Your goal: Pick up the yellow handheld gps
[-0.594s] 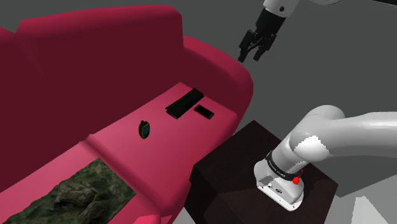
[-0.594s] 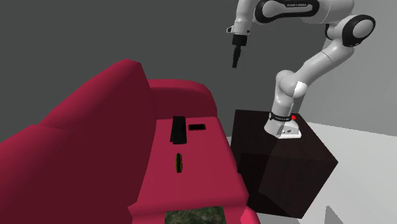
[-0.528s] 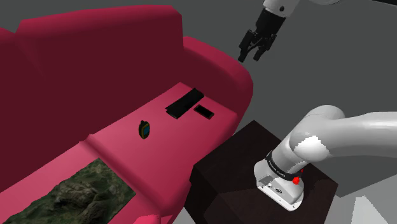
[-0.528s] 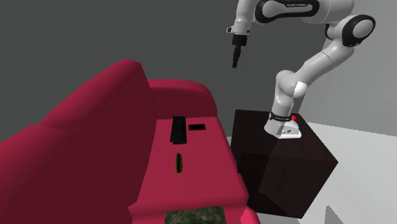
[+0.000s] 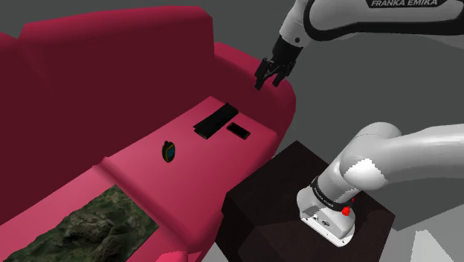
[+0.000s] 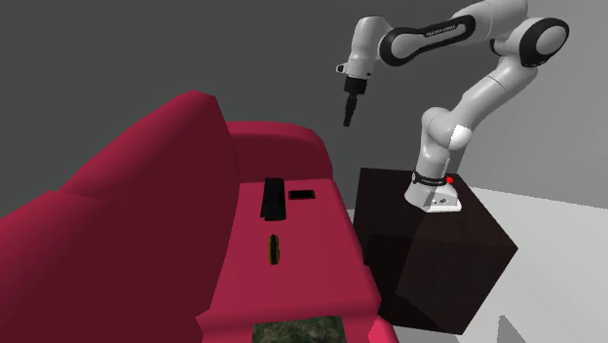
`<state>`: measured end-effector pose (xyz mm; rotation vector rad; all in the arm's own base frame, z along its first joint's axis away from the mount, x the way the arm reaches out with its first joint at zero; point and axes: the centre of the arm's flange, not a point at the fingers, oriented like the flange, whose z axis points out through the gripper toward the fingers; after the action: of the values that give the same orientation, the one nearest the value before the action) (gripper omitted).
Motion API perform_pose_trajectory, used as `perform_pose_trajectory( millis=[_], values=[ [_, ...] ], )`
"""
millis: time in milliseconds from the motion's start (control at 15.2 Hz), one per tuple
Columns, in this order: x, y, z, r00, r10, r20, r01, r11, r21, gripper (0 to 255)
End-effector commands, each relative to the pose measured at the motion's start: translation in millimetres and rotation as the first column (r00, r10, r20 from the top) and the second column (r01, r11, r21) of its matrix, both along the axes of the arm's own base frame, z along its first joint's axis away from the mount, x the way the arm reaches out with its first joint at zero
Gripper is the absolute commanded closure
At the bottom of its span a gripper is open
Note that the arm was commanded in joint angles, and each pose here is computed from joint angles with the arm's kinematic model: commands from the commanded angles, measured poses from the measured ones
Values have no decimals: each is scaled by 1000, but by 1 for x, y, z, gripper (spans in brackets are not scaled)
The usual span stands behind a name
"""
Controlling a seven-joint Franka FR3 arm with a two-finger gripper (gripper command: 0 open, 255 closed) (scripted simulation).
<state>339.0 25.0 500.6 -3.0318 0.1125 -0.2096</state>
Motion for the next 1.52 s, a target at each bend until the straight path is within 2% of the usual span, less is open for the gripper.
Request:
perform_pose_trajectory(
  millis=[0, 726, 1452],
  values=[
    [8, 16, -19, 1000, 9, 20, -9, 1000, 1, 0],
    [63, 88, -127, 992, 66, 109, -66, 998, -1, 0],
    [123, 163, -230, 973, 121, 197, -122, 993, -8, 0]
  ],
)
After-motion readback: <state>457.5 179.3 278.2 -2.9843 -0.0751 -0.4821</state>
